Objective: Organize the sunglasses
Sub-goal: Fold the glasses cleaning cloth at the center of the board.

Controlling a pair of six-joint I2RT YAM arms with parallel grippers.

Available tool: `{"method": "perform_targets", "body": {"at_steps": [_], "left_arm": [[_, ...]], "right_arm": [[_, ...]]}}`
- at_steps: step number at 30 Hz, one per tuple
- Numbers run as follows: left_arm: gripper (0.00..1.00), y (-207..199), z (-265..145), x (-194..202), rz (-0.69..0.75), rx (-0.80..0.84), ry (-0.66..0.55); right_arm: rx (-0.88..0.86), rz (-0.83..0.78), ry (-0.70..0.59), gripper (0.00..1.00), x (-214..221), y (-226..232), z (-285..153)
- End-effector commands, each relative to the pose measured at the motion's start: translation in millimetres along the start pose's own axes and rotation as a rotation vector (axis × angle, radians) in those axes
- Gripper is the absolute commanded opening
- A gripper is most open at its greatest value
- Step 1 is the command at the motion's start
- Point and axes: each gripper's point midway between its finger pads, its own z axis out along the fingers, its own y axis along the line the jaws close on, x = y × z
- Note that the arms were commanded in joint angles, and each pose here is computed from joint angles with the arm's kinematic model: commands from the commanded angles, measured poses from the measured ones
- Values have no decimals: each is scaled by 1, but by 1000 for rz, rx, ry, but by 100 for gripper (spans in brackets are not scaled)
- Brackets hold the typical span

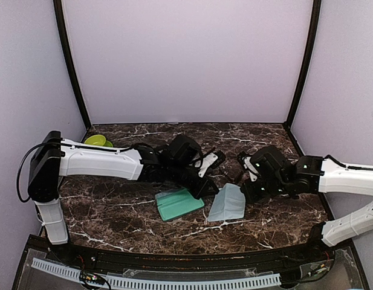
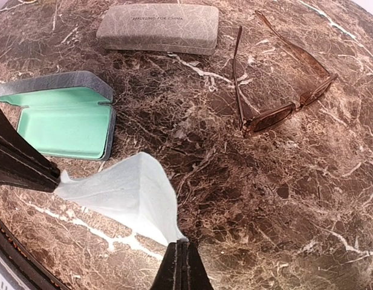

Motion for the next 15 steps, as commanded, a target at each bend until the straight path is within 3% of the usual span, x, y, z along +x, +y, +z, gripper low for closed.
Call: {"method": "perform_targets", "body": {"at_steps": [1, 15], "left_arm": [[0, -16, -24, -35, 32, 26, -98], [0, -24, -34, -44, 23, 46, -122]], "right_arm": [[-18, -15, -38, 0, -12, 1, -13], [-53, -25, -85, 0, -28, 6, -32]]}}
